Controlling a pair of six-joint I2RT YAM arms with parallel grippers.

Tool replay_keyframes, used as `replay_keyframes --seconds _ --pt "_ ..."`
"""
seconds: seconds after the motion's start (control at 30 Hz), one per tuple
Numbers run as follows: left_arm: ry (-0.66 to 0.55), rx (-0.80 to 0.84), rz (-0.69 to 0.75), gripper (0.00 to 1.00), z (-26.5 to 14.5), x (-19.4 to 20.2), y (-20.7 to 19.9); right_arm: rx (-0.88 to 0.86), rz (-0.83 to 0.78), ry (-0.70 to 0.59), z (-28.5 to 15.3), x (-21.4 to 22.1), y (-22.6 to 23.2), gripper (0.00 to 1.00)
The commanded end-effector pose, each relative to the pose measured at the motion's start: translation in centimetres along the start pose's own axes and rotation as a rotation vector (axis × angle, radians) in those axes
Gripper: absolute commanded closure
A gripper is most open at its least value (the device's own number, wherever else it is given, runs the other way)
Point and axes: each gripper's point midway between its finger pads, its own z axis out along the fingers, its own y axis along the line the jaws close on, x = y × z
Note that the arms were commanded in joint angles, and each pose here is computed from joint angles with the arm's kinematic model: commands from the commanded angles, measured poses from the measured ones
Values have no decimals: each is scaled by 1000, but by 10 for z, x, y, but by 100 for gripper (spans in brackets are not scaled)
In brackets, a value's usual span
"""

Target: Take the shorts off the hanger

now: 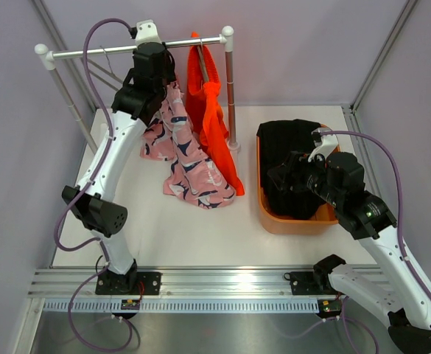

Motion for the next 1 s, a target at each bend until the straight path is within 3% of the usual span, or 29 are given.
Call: replay_keyframes --seconds 0.0,0.23,0.37,0.4,0.43,0.77,0.97 --pt "-19 42 -40 59 5 -11 -10 -1 -13 -20 -5 -5 1 23" --pt "-7 53 -47 66 11 -4 -14 2 -22 -19 -6 -5 0 23" --pt "-11 61 -48 84 11 -6 -15 10 -23 -18 -5 -5 -2 23" --pt "-11 60 -42 98 11 -6 -15 10 -22 -16 -4 -4 -2 23" --pt "-18 62 -42 100 8 -9 -14 10 -22 -14 -3 -3 -2 23" --pt "-75 145 -21 100 -42 -56 -9 -5 -21 -18 3 -6 1 23" --pt "8 214 14 100 -63 -36 -10 -10 -22 -24 6 -8 2 23"
